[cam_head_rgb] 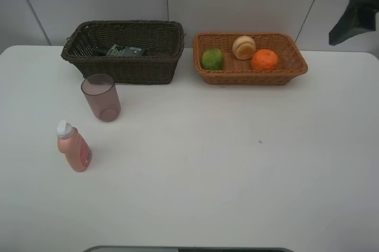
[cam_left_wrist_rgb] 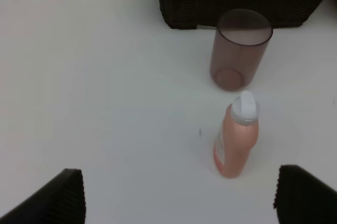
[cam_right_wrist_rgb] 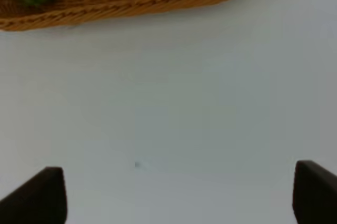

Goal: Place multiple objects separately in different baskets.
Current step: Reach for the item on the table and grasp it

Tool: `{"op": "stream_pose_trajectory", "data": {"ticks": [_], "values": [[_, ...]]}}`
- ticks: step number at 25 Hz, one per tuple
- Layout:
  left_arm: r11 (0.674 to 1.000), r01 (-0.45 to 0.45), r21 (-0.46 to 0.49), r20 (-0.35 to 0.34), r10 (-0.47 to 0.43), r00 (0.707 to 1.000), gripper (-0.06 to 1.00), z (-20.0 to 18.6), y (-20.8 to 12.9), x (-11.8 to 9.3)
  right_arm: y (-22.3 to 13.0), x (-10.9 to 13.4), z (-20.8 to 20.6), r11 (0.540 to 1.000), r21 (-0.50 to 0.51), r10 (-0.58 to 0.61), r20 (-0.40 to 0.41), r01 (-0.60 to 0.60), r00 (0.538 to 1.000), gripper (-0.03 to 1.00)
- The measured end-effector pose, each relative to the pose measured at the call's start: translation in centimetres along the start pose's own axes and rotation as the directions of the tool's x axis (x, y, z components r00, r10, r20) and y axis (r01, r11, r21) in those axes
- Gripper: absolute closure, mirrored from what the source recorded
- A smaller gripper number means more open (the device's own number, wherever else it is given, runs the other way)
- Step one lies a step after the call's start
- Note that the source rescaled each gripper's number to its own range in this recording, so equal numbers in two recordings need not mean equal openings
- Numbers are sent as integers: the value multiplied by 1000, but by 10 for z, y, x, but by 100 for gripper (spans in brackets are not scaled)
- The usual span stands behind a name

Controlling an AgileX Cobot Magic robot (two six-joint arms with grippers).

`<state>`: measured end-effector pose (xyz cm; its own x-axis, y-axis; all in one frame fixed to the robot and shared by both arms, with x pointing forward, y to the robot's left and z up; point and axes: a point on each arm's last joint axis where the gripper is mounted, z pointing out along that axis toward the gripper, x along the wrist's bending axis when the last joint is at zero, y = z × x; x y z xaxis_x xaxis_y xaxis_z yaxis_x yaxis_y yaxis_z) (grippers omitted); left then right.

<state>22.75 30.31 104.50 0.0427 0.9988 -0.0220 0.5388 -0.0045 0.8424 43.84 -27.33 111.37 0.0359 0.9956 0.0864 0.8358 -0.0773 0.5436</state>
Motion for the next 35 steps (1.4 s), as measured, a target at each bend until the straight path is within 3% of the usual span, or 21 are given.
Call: {"op": "stream_pose_trajectory", "data": {"ticks": [6,12,18,21,27,30,35], "values": [[1000,0,0,0,0,1000,2,0,0,0,-60,-15,-68,966,-258,-10,-21,4,1000,12],[1000,0,0,0,0,1000,2,0,0,0,-106,-26,-120,870,-492,-16,-66,-19,998,12],[1000,0,0,0,0,1000,2,0,0,0,-138,-32,-146,783,-621,-25,-93,-39,995,12],[1000,0,0,0,0,1000,2,0,0,0,-152,-35,-152,771,-635,-24,-96,-43,995,12],[1000,0,0,0,0,1000,2,0,0,0,-174,-41,-148,796,-604,-14,-68,-30,998,12],[1000,0,0,0,0,1000,2,0,0,0,-180,-43,-133,795,-606,-16,-62,-25,998,12],[1000,0,0,0,0,1000,2,0,0,0,-194,-44,-92,836,-548,-20,-54,-13,998,12]]}}
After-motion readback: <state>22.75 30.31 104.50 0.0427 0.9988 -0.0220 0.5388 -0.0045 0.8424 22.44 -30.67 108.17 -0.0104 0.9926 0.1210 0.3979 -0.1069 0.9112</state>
